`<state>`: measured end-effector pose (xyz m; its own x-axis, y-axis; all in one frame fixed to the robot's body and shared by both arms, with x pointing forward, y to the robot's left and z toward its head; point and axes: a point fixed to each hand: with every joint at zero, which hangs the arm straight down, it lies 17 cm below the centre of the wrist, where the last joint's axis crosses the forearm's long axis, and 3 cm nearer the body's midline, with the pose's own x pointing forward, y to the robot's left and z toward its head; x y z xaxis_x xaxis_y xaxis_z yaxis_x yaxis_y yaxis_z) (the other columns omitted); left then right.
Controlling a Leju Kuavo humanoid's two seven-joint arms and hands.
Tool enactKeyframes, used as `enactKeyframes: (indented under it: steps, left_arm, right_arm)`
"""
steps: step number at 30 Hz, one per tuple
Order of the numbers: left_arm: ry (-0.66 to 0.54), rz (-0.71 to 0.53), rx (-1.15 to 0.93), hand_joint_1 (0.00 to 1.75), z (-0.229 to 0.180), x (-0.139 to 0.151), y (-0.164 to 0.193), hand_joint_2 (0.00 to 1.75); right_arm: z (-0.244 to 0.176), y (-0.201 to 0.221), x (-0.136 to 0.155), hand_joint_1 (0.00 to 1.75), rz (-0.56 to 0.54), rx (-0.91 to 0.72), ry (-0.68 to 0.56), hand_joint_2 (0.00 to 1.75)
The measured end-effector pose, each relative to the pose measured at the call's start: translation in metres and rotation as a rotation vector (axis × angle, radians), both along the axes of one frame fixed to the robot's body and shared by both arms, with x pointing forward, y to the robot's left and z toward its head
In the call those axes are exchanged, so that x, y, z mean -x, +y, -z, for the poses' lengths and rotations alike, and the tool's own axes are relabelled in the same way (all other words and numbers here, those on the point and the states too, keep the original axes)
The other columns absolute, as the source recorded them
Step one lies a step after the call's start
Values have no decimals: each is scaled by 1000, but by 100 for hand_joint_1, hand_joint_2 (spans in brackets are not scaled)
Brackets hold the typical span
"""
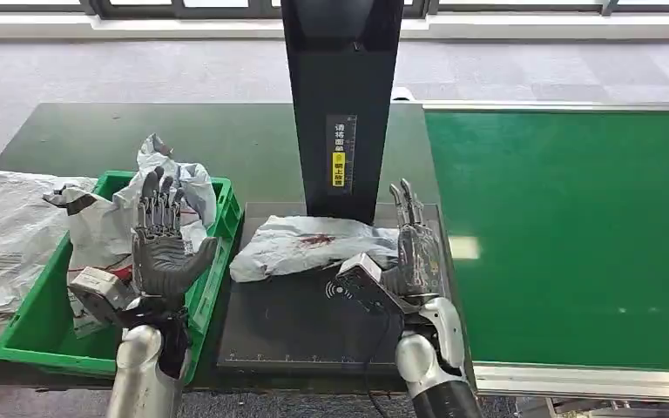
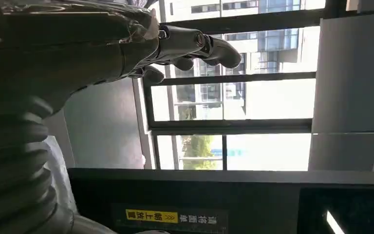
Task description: Moved the parcel from conveyor to table for the left to box.
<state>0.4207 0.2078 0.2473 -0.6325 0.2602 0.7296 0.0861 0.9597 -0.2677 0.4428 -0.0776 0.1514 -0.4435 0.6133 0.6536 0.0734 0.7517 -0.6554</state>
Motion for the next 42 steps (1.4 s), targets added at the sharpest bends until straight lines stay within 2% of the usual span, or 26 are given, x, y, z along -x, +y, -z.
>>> enactKeyframes:
  steps: [15,16,24,29,33,42]
  left_arm:
    - [0,0,0,0,0,0,0,175]
    - [0,0,0,0,0,0,0,175]
    - [1,-2,1,0,0,0,0,175]
    - [4,-17,4,0,0,-1,2,175]
    - [3,-22,8,0,-1,-1,3,175]
    - [1,-25,8,0,-2,-1,3,175]
  right_arm:
    - [1,-3,-1,0,9,-2,3,175]
    - [1,-4,-1,0,9,-2,3,0]
    - [-22,-21,1,0,63,-54,-81,0]
    - [-71,-55,14,0,122,-211,-262,0]
    - [-98,-78,24,0,156,-310,-359,0]
    - [-117,-103,35,0,205,-378,-445,0]
